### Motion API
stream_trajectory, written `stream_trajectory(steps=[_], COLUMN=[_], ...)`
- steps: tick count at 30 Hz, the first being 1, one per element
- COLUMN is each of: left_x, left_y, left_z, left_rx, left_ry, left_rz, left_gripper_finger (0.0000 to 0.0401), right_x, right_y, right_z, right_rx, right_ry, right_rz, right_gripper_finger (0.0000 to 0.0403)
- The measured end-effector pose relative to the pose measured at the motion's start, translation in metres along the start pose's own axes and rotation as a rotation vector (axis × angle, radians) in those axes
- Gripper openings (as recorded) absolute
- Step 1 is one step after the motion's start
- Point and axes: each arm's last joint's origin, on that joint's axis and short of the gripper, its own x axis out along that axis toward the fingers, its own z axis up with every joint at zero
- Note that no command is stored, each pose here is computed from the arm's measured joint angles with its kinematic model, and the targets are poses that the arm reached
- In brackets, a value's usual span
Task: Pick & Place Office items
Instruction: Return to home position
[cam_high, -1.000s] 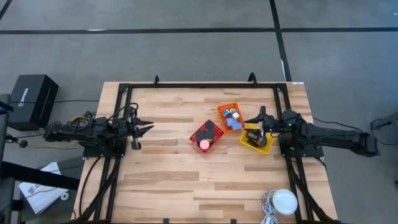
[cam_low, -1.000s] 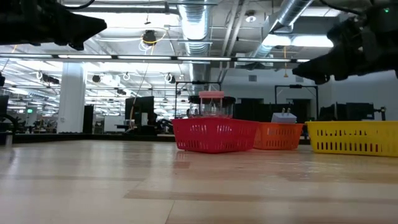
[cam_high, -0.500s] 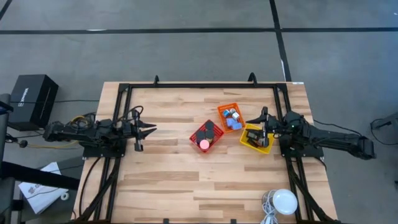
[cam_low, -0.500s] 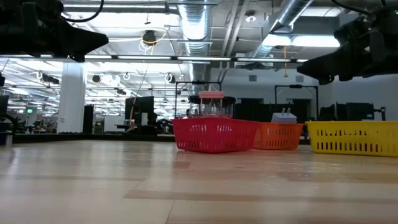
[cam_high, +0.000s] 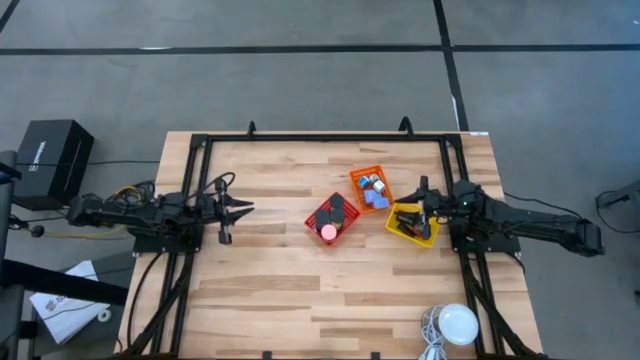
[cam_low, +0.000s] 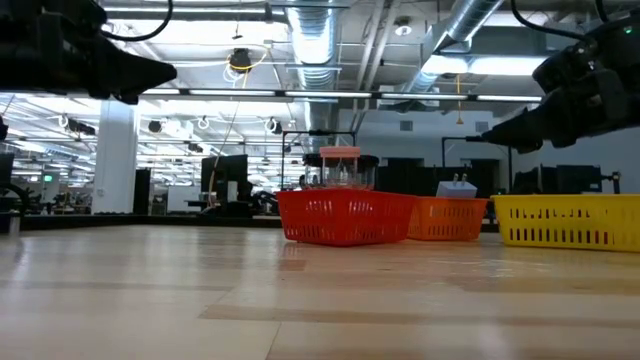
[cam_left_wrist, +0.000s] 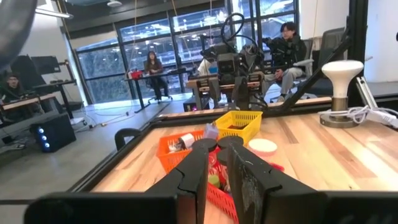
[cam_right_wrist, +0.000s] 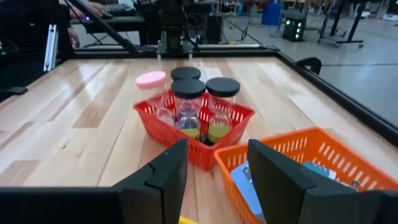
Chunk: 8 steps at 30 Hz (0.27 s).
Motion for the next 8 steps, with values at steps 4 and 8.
stream_trajectory(steps=[4,8], left_x=[0.0008,0.0017], left_y=[-0.0004,-0.0009], left_z=[-0.0011,-0.0023], left_rx=[0.003,0.007], left_ry=[0.012,0.025], left_rz=[-0.002,-0.004], left_gripper_finger=[0.0053,0.0053], right_x=[0.0000,0.0000], right_y=[0.0000,0.0000], right_z=[-0.0006,-0.0006], right_rx=[0.001,0.001], right_ry=[0.005,0.005], right_rz=[0.000,0.000], right_gripper_finger=[0.0159,0.0159])
